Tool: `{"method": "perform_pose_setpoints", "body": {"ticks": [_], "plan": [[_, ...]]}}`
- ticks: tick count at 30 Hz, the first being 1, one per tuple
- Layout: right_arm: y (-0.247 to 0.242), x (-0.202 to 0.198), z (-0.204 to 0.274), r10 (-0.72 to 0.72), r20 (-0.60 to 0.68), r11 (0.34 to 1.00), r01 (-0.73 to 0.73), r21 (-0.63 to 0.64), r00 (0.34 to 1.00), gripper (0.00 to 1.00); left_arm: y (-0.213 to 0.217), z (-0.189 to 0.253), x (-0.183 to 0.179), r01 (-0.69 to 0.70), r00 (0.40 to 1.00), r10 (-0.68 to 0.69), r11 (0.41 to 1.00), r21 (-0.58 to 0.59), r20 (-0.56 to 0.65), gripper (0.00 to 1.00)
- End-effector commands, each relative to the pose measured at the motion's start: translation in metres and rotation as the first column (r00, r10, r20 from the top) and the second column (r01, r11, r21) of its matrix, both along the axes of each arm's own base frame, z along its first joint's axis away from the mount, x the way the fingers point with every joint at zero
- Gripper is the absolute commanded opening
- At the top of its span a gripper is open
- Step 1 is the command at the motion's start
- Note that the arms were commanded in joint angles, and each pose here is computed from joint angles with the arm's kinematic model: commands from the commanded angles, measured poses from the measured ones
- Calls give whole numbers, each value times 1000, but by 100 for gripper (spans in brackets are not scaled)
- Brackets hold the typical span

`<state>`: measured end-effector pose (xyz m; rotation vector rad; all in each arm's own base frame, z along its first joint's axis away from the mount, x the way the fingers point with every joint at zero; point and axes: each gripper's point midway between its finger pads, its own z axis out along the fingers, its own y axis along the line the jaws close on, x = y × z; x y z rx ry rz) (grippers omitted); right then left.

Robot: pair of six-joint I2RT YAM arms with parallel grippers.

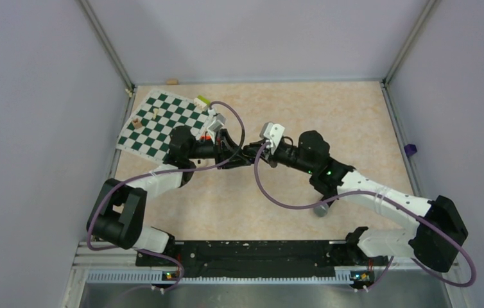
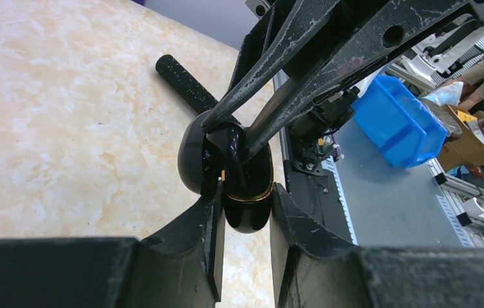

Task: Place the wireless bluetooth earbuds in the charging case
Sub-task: Place the earbud in the charging case.

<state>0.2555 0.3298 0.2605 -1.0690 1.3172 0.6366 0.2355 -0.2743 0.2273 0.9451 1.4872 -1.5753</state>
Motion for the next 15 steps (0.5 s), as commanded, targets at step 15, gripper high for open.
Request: {"method": "perform_pose_setpoints", "body": {"ticks": [15], "plan": [[21, -26, -20, 60, -221, 993, -80, -81, 973, 0, 12, -2, 37, -188, 957, 146, 970, 153, 252, 0]]}}
